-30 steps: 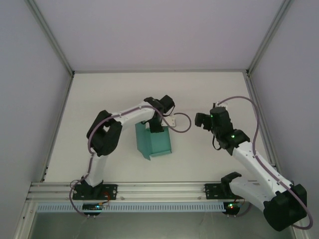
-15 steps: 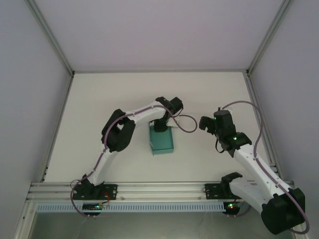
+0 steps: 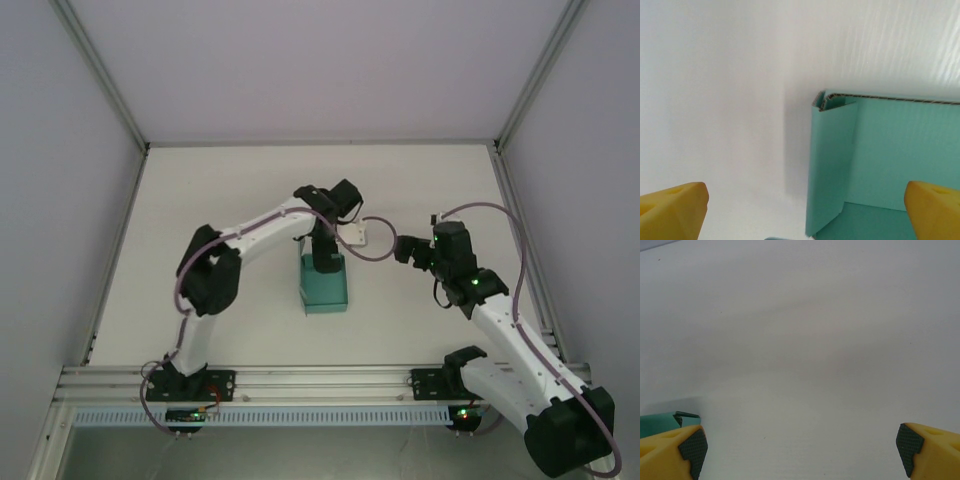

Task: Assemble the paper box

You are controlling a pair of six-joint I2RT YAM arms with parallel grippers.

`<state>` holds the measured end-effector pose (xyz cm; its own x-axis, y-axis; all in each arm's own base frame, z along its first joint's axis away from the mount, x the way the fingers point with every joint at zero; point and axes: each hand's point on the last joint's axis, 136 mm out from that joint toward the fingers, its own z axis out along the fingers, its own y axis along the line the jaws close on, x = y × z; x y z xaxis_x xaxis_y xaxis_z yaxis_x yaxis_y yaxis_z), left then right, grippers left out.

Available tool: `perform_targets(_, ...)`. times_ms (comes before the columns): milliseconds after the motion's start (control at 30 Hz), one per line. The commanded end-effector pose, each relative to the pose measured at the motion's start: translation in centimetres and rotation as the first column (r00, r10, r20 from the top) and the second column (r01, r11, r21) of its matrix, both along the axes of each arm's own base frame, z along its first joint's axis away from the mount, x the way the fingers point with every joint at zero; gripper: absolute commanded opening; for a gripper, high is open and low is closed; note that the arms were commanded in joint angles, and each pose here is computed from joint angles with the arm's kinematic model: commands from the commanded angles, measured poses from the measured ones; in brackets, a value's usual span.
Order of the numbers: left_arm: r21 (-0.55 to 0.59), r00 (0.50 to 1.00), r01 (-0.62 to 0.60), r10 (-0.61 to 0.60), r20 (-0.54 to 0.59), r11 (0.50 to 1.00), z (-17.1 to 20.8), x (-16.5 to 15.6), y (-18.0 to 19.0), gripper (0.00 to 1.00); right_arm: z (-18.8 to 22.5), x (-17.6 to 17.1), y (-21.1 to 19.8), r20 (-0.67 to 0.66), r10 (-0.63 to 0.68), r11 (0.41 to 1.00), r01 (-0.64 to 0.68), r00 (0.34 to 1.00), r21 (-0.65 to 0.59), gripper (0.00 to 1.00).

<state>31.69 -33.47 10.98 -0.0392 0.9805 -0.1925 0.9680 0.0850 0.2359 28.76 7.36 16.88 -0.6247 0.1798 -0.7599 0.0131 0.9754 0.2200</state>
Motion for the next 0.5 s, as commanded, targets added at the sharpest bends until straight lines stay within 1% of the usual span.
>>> perform_targets(0, -0.246, 0.993, -0.036, 0.062, 0.098, 0.968, 6.1, 1.6, -1.3, 1.00, 1.1, 0.6, 1.1, 0.045, 0.087, 0.996, -0.086, 0.995, -0.019, 0.99)
perform_targets(67, -0.369, 0.974, -0.111, 0.174, 0.142, 0.923, 9.4, 3.2, -0.7, 1.00, 1.5, 1.2, 2.3, 0.067, 0.167, 0.986, -0.165, 0.984, -0.034, 0.99)
perform_targets(100, -0.435, 0.957, -0.163, 0.249, 0.148, 0.885, 11.1, 4.0, 0.1, 0.99, 1.7, 1.5, 3.5, 0.077, 0.242, 0.970, -0.239, 0.967, -0.038, 0.97)
perform_targets(167, -0.549, 0.910, -0.262, 0.393, 0.134, 0.794, 14.1, 5.3, 2.1, 1.00, 1.7, 1.6, 6.6, 0.070, 0.409, 0.912, -0.407, 0.910, -0.047, 0.94)
perform_targets(200, -0.600, 0.871, -0.321, 0.477, 0.116, 0.733, 15.4, 5.9, 3.6, 1.00, 1.5, 1.7, 8.4, 0.050, 0.505, 0.862, -0.502, 0.862, -0.064, 0.93)
perform_targets(267, -0.674, 0.796, -0.412, 0.602, 0.063, 0.614, 17.2, 6.5, 6.8, 1.00, 0.9, 2.0, 11.2, -0.003, 0.639, 0.765, -0.635, 0.769, -0.106, 0.93)
perform_targets(300, -0.695, 0.746, -0.465, 0.666, 0.026, 0.548, 17.3, 6.6, 8.8, 1.00, 0.3, 2.3, 12.7, -0.034, 0.706, 0.698, -0.704, 0.707, -0.128, 0.91)
perform_targets(333, -0.707, 0.704, -0.505, 0.711, -0.005, 0.495, 17.2, 6.5, 10.7, 1.00, -0.2, 2.7, 13.8, -0.063, 0.752, 0.644, -0.752, 0.656, -0.139, 0.90)
perform_targets(367, -0.714, 0.658, -0.541, 0.753, -0.029, 0.445, 16.9, 6.5, 12.5, 1.00, -0.9, 3.0, 14.9, -0.094, 0.800, 0.578, -0.802, 0.593, -0.149, 0.87)
perform_targets(400, -0.718, 0.595, -0.581, 0.802, -0.056, 0.382, 16.3, 6.3, 14.6, 1.00, -1.5, 3.2, 16.1, -0.128, 0.849, 0.492, -0.856, 0.512, -0.161, 0.85)
perform_targets(433, -0.715, 0.546, -0.616, 0.833, -0.085, 0.331, 15.4, 6.0, 16.4, 1.00, -2.0, 3.0, 16.9, -0.160, 0.885, 0.412, -0.896, 0.437, -0.166, 0.84)
perform_targets(467, -0.709, 0.499, -0.648, 0.858, -0.117, 0.280, 14.3, 5.6, 17.9, 1.00, -3.2, 2.4, 17.7, -0.208, 0.916, 0.313, -0.935, 0.344, -0.165, 0.83)
